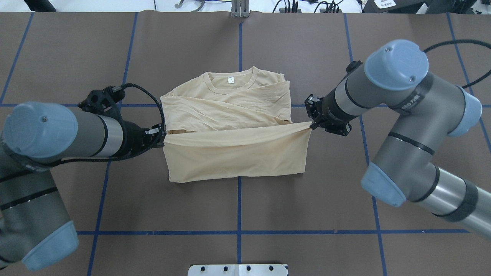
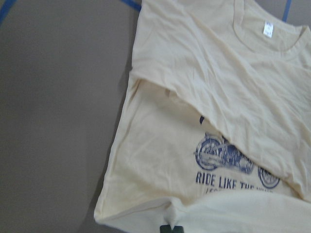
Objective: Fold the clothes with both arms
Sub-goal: 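Lift the hem with both grippers and fold it toward the collar, then lay the hem at the collar, open both grippers and raise them, then lower the right gripper to the folded shirt's corner nearest the robot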
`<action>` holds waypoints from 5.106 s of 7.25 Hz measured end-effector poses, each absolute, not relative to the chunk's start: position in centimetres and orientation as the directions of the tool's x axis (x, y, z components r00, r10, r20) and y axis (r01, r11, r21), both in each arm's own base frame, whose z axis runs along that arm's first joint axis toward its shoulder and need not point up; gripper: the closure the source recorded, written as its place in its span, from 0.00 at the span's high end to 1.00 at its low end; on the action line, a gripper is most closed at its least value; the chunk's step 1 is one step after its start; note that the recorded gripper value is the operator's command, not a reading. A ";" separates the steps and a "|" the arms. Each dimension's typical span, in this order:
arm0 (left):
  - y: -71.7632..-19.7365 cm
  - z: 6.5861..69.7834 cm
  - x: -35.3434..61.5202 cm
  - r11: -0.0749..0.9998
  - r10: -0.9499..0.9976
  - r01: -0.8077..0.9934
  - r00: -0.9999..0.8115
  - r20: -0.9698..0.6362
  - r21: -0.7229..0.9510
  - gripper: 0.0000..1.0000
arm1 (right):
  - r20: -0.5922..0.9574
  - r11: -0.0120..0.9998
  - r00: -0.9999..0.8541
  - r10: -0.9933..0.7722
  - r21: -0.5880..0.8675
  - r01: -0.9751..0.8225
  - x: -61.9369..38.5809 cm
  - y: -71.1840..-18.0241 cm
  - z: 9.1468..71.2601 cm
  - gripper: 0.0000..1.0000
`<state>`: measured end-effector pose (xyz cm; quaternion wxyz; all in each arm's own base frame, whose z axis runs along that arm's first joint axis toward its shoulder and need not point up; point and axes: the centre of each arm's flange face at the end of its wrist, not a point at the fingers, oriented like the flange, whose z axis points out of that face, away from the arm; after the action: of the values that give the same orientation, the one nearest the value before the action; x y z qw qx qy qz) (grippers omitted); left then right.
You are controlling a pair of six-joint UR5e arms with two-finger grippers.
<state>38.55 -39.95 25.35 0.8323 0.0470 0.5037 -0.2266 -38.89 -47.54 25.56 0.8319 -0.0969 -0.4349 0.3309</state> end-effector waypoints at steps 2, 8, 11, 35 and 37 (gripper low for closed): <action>-45.5 26.2 36.9 0.881 -0.316 0.463 0.416 -0.853 -0.100 0.00 | 0.655 0.752 0.403 0.640 -0.426 -0.503 -39.1 -53.5 24.3 0.00; -58.5 34.8 42.7 0.845 -0.325 0.529 0.402 -0.856 -0.073 0.00 | 0.644 0.841 0.557 0.525 -0.295 -0.453 -48.1 -64.0 30.1 0.00; -60.0 36.5 43.9 0.837 -0.319 0.544 0.394 -0.862 -0.061 0.00 | 0.649 0.860 0.578 0.495 -0.273 -0.430 -49.8 -64.9 30.0 0.00; -62.3 35.4 37.6 0.832 -0.252 0.554 0.346 -0.904 -0.020 0.30 | 0.691 0.672 0.345 0.635 -0.274 -0.688 -51.2 -39.5 32.7 0.68; -62.3 35.4 37.7 0.833 -0.251 0.553 0.347 -0.903 -0.019 0.30 | 0.691 0.678 0.349 0.633 -0.276 -0.681 -51.9 -39.0 32.5 0.67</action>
<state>37.67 -62.28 35.42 0.8076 0.1467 0.5141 -0.2491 -51.88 -39.00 32.47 0.8209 0.0299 -0.4063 0.4002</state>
